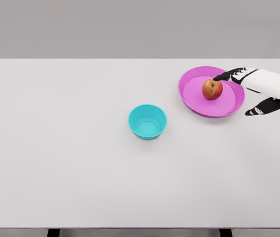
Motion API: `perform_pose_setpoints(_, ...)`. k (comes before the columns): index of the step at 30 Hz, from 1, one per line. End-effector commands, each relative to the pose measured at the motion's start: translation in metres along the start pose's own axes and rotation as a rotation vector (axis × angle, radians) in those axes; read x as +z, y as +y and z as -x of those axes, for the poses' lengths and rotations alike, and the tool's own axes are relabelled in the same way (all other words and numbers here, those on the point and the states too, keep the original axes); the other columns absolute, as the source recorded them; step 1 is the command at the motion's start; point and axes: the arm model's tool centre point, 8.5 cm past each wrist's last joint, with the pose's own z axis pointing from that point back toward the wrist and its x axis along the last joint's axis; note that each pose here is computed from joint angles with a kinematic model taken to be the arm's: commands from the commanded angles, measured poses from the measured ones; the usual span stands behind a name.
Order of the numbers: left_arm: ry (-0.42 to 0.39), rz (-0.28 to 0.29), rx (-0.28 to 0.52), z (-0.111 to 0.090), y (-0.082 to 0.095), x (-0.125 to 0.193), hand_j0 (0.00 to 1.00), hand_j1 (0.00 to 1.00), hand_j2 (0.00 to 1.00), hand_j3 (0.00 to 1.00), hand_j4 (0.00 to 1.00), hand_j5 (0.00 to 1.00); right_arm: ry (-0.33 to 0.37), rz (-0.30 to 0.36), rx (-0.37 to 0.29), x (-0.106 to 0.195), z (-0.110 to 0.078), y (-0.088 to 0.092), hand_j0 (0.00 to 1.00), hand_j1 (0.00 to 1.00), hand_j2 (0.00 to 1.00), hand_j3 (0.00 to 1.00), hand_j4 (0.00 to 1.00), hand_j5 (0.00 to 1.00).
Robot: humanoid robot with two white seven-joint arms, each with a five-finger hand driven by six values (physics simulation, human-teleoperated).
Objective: Put the apple from the pink plate into the blue bowl with your right arm
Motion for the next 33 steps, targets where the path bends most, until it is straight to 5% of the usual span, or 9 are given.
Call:
perform_pose_setpoints(1, 0.002, 0.000, -0.001, 0.001, 0.000, 0.000, 1.00, 1.00, 1.00, 1.00, 1.00, 1.00, 0.002, 0.001, -0.002, 0.000, 0.000, -0.001, 1.00, 1.00, 1.00, 1.00, 1.00, 1.00)
perform_pose_setpoints(3, 0.000, 0.000, -0.001, 0.000, 0.000, 0.000, 1.00, 1.00, 1.00, 1.00, 1.00, 1.00, 0.055, 0.002, 0.001, -0.002, 0.014, -0.001, 1.00, 1.00, 1.00, 1.00, 1.00, 1.00)
perform_pose_setpoints(6, 0.002, 0.000, -0.001, 0.001, 0.000, 0.000, 1.00, 1.00, 1.00, 1.00, 1.00, 1.00, 0.209, -0.023, 0.097, -0.026, 0.033, 0.008, 1.00, 1.00, 1.00, 1.00, 1.00, 1.00)
perform_pose_setpoints(9, 0.000, 0.000, -0.001, 0.000, 0.000, 0.000, 1.00, 1.00, 1.00, 1.00, 1.00, 1.00, 0.204, -0.056, 0.059, -0.042, 0.056, 0.017, 1.00, 1.00, 1.00, 1.00, 1.00, 1.00)
perform_pose_setpoints(13, 0.002, 0.000, -0.001, 0.001, 0.000, 0.000, 1.00, 1.00, 1.00, 1.00, 1.00, 1.00, 0.166, -0.113, 0.046, -0.079, 0.055, 0.023, 1.00, 1.00, 1.00, 1.00, 1.00, 1.00)
perform_pose_setpoints(33, 0.002, 0.000, 0.001, 0.001, 0.000, 0.000, 1.00, 1.00, 1.00, 1.00, 1.00, 1.00, 0.155, -0.167, 0.033, -0.108, 0.069, 0.020, 1.00, 1.00, 1.00, 1.00, 1.00, 1.00)
